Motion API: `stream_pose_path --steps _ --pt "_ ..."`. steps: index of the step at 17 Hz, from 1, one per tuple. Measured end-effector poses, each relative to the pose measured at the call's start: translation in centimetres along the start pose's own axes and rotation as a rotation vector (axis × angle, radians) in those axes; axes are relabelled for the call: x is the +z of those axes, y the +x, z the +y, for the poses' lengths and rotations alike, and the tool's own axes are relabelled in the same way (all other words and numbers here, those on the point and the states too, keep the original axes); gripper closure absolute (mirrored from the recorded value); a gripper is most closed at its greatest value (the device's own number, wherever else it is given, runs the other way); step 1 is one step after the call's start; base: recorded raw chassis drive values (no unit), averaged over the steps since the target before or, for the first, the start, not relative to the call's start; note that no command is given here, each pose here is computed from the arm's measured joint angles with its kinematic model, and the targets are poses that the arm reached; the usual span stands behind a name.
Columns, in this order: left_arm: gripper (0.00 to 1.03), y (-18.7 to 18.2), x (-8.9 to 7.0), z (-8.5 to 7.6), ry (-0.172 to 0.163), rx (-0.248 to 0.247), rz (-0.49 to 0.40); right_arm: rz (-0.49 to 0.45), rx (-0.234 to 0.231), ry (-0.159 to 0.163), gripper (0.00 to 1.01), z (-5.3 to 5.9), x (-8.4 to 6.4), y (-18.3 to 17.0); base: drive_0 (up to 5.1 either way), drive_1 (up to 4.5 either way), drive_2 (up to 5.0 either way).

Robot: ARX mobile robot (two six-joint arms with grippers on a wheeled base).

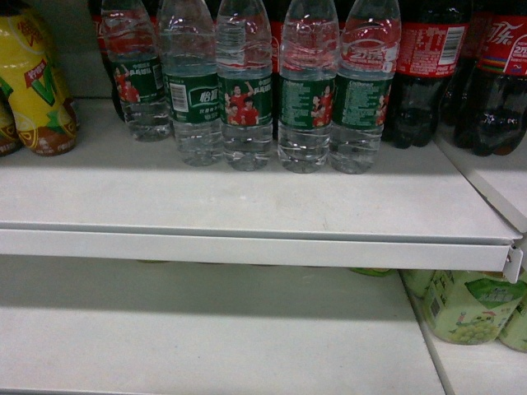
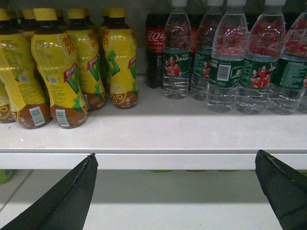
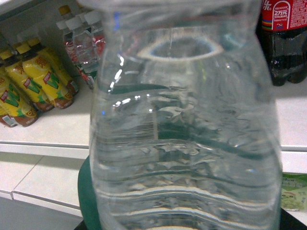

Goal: Move water from second to third shelf

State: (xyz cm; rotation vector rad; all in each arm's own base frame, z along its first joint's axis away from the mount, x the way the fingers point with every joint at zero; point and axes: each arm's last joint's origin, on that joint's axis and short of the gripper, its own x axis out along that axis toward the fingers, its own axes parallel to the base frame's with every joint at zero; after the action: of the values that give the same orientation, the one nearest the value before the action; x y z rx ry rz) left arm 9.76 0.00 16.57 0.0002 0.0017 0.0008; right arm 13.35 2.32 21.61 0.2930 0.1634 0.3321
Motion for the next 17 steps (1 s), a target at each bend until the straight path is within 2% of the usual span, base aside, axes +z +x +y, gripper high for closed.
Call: stream_pose_path --steps 17 --pt "0.05 0.00 0.00 0.00 0.000 0.001 0.000 -0.002 -0.005 0.001 0.59 0.00 0.05 0.00 0.0 0.00 0.0"
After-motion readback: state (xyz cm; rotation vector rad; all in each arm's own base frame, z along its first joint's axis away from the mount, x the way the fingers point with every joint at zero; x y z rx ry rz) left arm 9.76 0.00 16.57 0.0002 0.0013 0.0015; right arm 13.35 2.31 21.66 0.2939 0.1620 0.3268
